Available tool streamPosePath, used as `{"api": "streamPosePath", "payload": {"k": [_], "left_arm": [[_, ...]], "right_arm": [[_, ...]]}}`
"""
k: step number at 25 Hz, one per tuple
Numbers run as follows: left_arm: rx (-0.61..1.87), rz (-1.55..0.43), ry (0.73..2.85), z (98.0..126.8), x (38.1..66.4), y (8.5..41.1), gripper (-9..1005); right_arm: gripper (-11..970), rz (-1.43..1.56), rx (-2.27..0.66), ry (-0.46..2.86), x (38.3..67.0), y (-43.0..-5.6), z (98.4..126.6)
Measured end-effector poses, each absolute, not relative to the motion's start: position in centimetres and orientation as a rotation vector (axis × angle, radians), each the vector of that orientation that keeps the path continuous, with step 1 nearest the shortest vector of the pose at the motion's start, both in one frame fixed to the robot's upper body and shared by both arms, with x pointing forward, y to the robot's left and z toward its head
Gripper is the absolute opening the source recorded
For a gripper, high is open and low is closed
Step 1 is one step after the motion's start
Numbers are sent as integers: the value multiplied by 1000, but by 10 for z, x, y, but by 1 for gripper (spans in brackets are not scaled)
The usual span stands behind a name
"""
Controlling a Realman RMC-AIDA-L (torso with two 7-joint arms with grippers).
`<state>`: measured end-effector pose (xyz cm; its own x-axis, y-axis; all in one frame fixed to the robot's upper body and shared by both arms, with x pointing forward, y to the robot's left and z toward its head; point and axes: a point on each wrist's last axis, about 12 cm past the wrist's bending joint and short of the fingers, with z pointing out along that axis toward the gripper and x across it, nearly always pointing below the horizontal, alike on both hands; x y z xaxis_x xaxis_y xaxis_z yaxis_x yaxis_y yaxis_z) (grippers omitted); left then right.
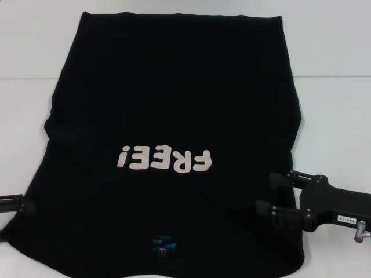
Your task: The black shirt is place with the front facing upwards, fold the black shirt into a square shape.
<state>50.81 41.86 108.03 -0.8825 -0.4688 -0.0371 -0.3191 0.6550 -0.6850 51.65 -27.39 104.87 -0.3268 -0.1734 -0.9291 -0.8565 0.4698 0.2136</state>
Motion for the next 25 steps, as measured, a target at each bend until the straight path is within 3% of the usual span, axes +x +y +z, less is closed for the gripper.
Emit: {"api": "streamPosePath", "payload": {"k": [3, 20, 25], "left_arm": [[-637, -1042, 2661, 1081, 510, 418, 947], [-510, -984, 2720, 1085, 520, 408, 530], [-509, -981, 2718, 1083, 520, 407, 315]], "right_arm": [[826, 917, -876, 1784, 516, -274, 1049], [824, 921, -856, 1777, 518, -276, 1051], [824, 925, -850, 1780, 519, -276, 1052]]}}
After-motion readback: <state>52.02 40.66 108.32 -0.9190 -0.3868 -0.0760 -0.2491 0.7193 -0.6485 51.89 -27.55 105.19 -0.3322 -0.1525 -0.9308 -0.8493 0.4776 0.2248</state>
